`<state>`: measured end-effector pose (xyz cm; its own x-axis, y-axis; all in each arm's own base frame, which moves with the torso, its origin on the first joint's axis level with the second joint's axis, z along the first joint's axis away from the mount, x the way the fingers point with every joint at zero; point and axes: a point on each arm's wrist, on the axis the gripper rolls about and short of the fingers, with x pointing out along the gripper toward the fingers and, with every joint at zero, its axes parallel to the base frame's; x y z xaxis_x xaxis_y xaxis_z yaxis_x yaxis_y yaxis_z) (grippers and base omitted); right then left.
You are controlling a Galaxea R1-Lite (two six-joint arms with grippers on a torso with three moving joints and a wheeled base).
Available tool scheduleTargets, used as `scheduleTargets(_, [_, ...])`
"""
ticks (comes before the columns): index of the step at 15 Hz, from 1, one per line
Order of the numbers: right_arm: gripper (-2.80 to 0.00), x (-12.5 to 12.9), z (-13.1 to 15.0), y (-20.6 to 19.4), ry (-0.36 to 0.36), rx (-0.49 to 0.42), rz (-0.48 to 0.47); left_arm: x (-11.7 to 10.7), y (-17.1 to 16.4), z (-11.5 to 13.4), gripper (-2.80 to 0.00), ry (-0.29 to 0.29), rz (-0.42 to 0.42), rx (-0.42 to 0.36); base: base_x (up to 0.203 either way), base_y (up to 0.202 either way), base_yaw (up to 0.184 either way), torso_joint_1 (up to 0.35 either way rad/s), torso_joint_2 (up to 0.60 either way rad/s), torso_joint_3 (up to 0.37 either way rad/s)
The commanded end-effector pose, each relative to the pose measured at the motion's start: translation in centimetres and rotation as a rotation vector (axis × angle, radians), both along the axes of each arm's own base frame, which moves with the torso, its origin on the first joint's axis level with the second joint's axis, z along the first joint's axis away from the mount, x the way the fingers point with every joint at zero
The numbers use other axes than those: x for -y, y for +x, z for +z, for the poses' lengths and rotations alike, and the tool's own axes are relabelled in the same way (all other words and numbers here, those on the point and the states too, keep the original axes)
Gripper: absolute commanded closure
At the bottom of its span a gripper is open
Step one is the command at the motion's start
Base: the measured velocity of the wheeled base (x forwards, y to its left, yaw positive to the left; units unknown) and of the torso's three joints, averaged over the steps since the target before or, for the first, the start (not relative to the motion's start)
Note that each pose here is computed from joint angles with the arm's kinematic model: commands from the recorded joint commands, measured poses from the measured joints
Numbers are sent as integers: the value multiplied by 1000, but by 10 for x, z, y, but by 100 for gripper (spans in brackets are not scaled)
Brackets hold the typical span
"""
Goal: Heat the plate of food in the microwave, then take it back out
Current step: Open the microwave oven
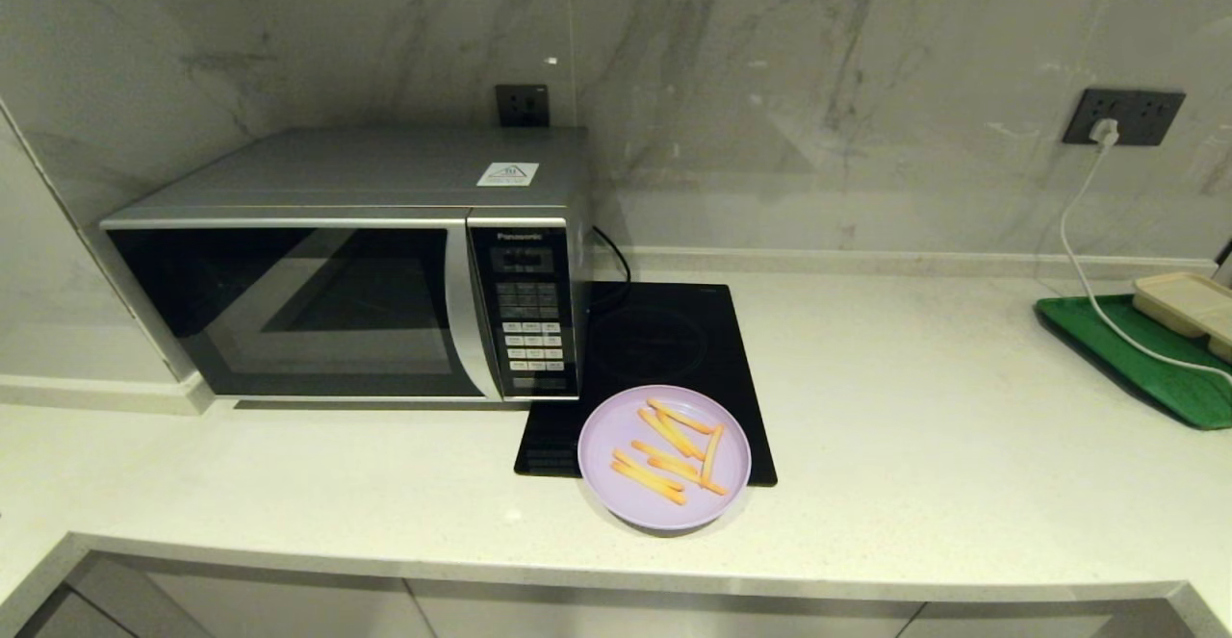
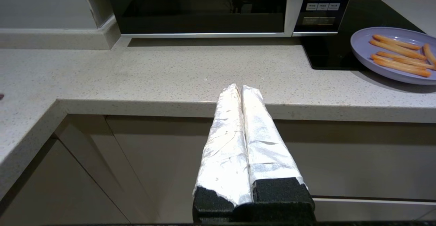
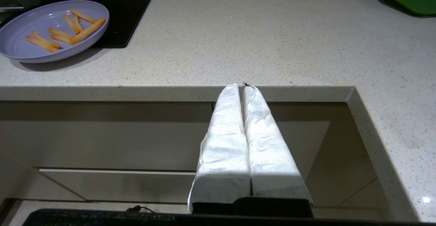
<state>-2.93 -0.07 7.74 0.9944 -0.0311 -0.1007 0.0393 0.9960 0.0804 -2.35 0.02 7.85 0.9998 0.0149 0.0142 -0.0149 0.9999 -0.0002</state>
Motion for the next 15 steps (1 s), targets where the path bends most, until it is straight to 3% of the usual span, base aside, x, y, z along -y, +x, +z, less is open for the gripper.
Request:
scheduleTargets(1, [0,0,0,0,0,-2,-1,0,-8,27,0,5,-8,73,0,0,0,0,0,0])
scheduleTargets(4, [0,0,0,0,0,-2,0,1,-15,111,0,10,-79,142,0,0,0,0,0,0])
scheduleTargets(6, [0,0,0,0,0,-2,1,2,-6,176,0,9,-180,123,0,0,0,0,0,0])
scheduleTargets(8, [0,0,0,0,0,-2,1,6,27,215,0,-17,-358,-11,0,0,0,0,0,0])
scheduleTargets(11, [0,0,0,0,0,-2,0,26,93,223,0,-113,-676,-289,0,0,0,0,0,0])
scheduleTargets(12, [0,0,0,0,0,-2,0,34,105,225,0,-153,-822,-347,0,0,0,0,0,0])
scheduleTargets(13, [0,0,0,0,0,-2,2,40,111,228,-280,-190,-963,-391,0,0,0,0,0,0])
scheduleTargets(15, [0,0,0,0,0,-2,2,47,127,224,-280,-246,-1083,-486,0,0,0,0,0,0])
